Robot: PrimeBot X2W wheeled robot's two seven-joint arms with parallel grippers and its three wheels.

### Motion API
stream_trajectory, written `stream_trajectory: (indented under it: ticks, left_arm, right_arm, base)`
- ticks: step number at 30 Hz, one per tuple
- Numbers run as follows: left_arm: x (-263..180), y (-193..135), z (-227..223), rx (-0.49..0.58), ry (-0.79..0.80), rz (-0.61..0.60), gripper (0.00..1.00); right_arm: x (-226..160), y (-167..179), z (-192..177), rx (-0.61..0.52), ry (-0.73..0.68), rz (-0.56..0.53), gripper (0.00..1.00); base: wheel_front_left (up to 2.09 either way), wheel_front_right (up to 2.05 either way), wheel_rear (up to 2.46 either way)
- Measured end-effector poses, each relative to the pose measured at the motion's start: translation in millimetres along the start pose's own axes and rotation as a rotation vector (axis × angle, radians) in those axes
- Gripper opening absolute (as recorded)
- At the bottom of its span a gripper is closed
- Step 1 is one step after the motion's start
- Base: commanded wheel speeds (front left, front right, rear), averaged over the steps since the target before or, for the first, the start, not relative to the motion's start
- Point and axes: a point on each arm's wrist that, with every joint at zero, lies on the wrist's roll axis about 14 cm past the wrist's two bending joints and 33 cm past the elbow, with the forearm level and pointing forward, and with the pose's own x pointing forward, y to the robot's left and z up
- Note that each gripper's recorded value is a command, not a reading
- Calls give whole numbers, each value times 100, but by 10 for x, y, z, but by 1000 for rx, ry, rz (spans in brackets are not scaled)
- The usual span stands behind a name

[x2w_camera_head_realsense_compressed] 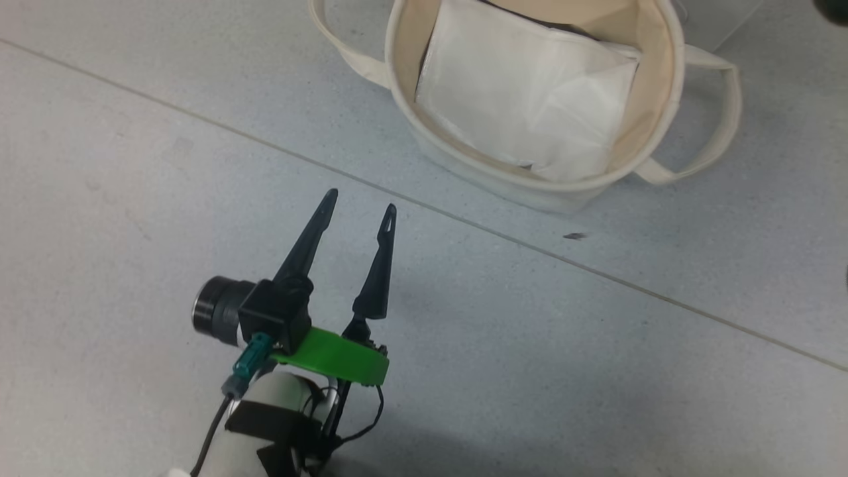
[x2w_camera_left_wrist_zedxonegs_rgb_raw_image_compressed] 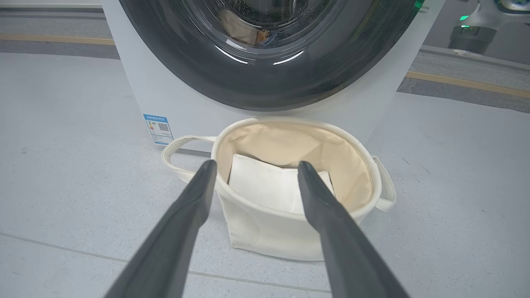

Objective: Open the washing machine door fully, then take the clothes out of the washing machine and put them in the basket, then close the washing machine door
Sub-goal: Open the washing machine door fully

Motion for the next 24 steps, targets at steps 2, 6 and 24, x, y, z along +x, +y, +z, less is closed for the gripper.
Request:
stream_trajectory:
  ticks: [2,6,24]
  left_arm:
    - [15,15,-1,-6,0,6,100]
    - [17,10,-26,-7,7,8,100]
    - [48,-2,230,-11,-60,10,100]
  right_arm:
    - [36,-2,3,5,10,1,0]
    - [78,-53,-52,14,49,-7,0]
    - [-54,-330,-788,-35,291,-122,0]
  base:
    - [0,0,0]
    - [0,0,0]
    - [0,0,0]
